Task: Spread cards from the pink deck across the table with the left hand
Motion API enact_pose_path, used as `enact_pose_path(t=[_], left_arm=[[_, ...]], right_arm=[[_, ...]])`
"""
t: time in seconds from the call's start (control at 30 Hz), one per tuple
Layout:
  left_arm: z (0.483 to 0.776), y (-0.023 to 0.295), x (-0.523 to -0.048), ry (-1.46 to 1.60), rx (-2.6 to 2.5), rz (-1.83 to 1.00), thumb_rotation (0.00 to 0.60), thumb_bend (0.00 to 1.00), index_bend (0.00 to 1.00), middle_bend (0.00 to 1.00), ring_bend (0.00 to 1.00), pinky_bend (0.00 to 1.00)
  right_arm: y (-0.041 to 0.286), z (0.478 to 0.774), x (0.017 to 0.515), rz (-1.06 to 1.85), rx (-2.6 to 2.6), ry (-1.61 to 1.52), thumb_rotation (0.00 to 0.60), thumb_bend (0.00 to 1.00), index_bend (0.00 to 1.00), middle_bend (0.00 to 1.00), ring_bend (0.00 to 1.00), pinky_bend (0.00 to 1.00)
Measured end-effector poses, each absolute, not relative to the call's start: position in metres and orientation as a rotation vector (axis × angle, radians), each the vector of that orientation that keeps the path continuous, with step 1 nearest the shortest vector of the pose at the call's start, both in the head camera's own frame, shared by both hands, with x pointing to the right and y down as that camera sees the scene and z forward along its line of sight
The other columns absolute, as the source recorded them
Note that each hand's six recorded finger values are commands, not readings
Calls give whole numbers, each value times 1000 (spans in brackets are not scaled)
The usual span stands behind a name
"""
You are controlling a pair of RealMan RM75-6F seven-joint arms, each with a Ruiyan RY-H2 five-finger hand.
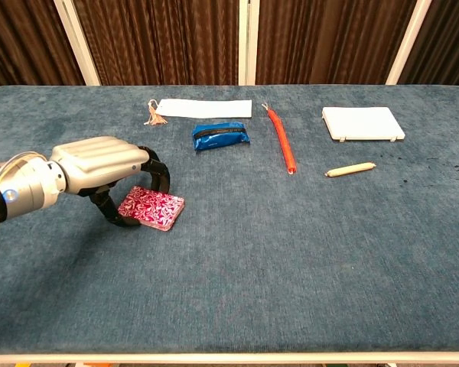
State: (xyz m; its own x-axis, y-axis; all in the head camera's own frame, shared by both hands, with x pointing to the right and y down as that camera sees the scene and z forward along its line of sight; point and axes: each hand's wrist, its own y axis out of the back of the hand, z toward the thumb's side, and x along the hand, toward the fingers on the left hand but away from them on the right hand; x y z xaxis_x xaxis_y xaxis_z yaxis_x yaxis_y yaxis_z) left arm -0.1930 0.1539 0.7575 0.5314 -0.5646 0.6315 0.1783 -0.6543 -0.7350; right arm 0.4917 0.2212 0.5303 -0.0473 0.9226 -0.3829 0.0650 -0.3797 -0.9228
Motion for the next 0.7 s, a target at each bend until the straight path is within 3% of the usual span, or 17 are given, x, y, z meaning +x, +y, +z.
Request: enact_pose_path(t=[0.7], left_arm=[[756,153,-196,366,-2031,-1175,600,245,367,374,143,225]], right_arm=[[221,531,492,1516,-1504,-1080,600,105,0,0,0,0]])
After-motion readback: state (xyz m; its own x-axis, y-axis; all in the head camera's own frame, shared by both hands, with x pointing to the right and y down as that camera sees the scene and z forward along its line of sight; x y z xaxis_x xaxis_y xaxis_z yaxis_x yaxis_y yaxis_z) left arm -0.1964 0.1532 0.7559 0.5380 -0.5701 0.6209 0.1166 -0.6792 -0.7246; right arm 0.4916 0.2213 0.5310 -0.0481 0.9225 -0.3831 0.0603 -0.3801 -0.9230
